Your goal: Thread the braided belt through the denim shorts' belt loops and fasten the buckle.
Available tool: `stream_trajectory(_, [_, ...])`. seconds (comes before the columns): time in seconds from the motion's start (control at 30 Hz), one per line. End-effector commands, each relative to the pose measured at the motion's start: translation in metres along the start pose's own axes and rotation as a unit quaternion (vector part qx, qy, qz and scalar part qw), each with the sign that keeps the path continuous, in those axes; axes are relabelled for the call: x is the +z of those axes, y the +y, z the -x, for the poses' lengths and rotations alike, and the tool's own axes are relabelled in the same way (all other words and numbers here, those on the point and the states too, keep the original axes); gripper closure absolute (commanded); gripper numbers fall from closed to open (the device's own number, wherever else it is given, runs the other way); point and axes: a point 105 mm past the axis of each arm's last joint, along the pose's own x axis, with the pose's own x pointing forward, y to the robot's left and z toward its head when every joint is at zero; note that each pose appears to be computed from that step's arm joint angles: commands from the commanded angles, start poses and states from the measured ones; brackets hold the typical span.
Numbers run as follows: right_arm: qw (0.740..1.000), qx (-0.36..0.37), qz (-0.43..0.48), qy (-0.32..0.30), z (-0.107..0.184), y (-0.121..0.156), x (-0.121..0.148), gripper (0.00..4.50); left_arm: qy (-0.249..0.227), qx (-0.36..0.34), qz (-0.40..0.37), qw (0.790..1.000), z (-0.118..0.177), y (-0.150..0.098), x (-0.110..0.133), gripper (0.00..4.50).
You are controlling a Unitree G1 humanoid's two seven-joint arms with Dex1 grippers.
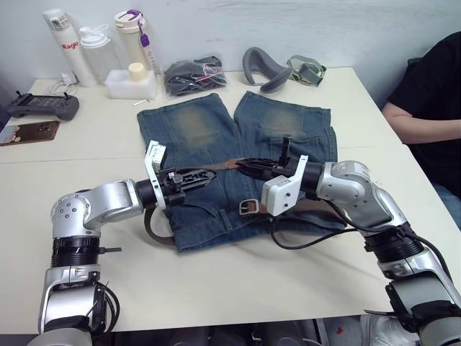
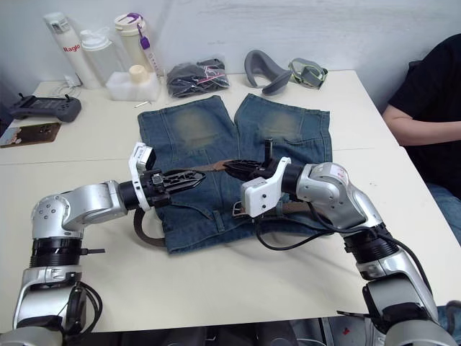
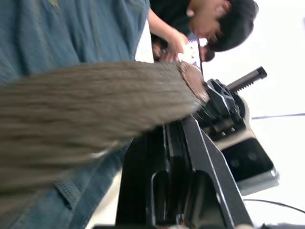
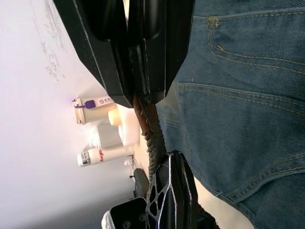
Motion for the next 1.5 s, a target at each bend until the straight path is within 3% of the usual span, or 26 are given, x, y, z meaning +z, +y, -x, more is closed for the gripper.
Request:
stream_trajectory(0.03, [1.000,-0.023,0.008,0.000,0.004,-0.011,0.005,4.50,-0.026,0.014,-0.021,0.999,0.007,-0.004,0.003,4.43])
stream_trajectory(0.17, [0.999,-0.027,-0.005,0.016,0.004,-0.007,0.002,4.50,-0.088,0.024,-0.005,0.996,0.012,0.000,0.003,4.43])
stream_trajectory(0.27, [0.999,-0.031,-0.016,0.029,0.004,-0.003,0.000,4.50,-0.138,0.003,-0.005,0.990,0.017,-0.009,-0.014,4.43])
stream_trajectory(0.37, [0.998,-0.035,-0.031,0.031,0.000,-0.001,0.001,4.50,-0.122,0.002,-0.021,0.992,0.020,-0.012,-0.042,4.43])
stream_trajectory(0.47, [0.998,-0.036,-0.041,0.030,-0.007,0.003,0.002,4.50,-0.148,0.018,-0.006,0.989,0.020,-0.012,-0.046,3.56])
stream_trajectory(0.67, [0.998,-0.039,-0.047,0.024,-0.012,0.001,0.002,4.50,-0.253,0.022,0.065,0.965,0.016,-0.027,-0.033,0.86])
stream_trajectory(0.9, [0.998,-0.036,-0.048,0.016,-0.014,0.001,0.003,4.50,-0.306,0.018,0.146,0.941,0.013,-0.036,-0.024,0.86])
stream_trajectory(1.27, [0.998,-0.042,-0.039,0.005,-0.010,-0.005,0.010,4.50,-0.302,0.029,0.211,0.929,0.002,-0.026,-0.017,0.86])
stream_trajectory(1.37, [0.998,-0.047,-0.040,-0.007,-0.007,-0.007,0.016,4.50,-0.303,0.030,0.221,0.926,0.001,-0.024,-0.015,1.73])
stream_trajectory(1.5, [0.998,-0.050,-0.041,-0.013,-0.003,-0.009,0.020,4.50,-0.304,0.033,0.232,0.923,0.000,-0.020,-0.013,3.49])
